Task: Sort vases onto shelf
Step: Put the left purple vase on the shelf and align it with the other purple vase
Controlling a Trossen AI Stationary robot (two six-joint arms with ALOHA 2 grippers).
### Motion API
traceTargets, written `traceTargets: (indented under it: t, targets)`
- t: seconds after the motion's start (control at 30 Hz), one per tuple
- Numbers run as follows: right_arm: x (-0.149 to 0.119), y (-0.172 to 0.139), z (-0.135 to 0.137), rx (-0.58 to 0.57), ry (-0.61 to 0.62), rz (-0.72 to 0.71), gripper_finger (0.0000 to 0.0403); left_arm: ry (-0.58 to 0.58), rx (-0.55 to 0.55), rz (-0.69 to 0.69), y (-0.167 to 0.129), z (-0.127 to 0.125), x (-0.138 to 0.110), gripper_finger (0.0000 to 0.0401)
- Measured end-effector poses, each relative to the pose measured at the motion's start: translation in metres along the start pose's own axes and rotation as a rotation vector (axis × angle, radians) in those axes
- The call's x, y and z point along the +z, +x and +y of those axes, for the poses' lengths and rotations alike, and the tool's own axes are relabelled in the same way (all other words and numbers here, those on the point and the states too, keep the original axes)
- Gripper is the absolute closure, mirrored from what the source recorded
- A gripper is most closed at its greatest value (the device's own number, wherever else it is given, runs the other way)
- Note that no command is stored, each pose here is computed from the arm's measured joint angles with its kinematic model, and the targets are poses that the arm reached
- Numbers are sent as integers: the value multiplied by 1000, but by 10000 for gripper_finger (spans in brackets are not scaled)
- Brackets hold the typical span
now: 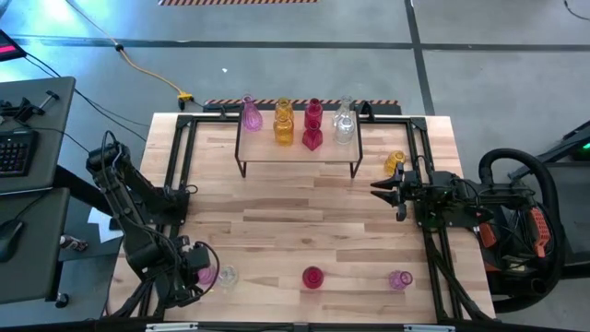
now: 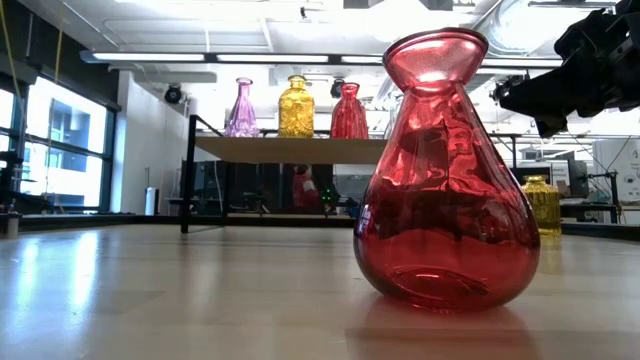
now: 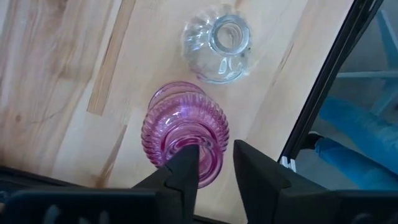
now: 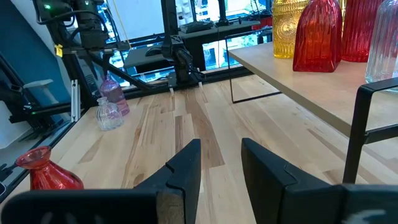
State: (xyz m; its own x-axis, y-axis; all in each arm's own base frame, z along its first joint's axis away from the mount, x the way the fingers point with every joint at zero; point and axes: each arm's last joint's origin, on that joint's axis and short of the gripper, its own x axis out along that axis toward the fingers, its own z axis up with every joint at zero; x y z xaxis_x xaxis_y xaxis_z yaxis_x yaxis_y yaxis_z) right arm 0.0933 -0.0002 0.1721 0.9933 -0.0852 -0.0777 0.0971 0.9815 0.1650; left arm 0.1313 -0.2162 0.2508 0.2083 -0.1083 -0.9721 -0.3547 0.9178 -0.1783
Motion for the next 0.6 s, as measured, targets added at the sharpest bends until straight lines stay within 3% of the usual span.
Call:
traceTargets:
  t: [0.33,0.6]
  targets:
    - [0,0,0,0,0,0,304,-20,15,-2,0,1,0,380]
    - [0,0,0,0,0,0,304,-33,36,12,-1,4,-1,389]
